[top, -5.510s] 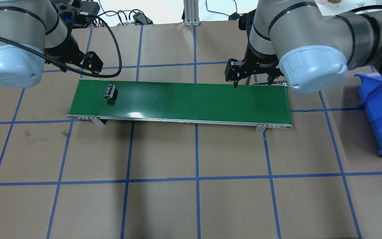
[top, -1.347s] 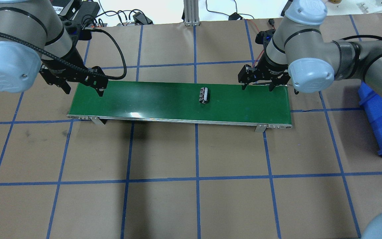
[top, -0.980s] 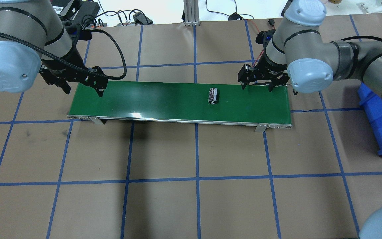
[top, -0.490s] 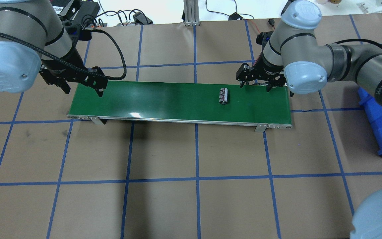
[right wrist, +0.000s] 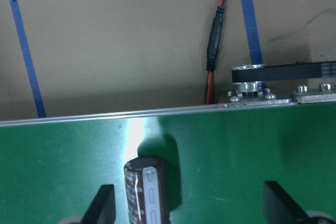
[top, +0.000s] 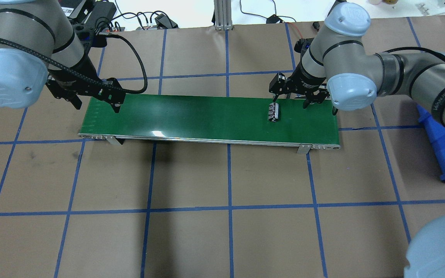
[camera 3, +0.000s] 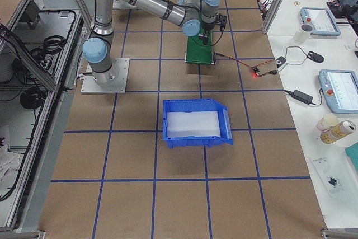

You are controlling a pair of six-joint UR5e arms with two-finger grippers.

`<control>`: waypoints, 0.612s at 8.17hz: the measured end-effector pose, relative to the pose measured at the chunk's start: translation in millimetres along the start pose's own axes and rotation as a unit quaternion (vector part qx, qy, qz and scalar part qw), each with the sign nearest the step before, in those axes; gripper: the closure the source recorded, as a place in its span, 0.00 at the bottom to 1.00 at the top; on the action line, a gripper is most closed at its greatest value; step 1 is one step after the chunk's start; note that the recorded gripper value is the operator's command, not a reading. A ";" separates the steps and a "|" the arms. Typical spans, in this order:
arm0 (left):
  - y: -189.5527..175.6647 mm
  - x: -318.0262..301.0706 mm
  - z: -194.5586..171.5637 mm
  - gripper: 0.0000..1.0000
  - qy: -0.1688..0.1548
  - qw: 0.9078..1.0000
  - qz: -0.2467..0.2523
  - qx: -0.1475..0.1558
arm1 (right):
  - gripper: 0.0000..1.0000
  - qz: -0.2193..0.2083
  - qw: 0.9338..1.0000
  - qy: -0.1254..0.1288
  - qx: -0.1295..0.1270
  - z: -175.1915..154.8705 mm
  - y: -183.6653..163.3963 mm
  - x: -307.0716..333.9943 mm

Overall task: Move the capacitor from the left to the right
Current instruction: 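Lower the right gripper onto the capacitor on the belt and grasp it, then lift the capacitor with the right gripper and carry it over the blue bin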

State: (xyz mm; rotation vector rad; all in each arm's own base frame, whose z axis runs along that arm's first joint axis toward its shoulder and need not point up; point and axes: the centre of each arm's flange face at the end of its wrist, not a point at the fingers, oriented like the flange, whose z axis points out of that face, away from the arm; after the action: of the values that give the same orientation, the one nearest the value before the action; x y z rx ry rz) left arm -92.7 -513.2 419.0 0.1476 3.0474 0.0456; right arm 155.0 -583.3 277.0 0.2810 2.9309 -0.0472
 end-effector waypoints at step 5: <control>0.1 -0.1 -0.1 0.00 -0.001 1.000 0.001 0.000 | 0.66 -0.014 1.000 0.021 -0.013 15.8 1.5 3.2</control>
State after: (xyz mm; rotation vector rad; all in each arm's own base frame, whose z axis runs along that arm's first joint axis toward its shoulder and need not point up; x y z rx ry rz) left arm -92.6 -513.2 419.1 0.1497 3.0460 0.0453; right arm 155.3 -582.0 260.9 0.2412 2.9741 -0.0084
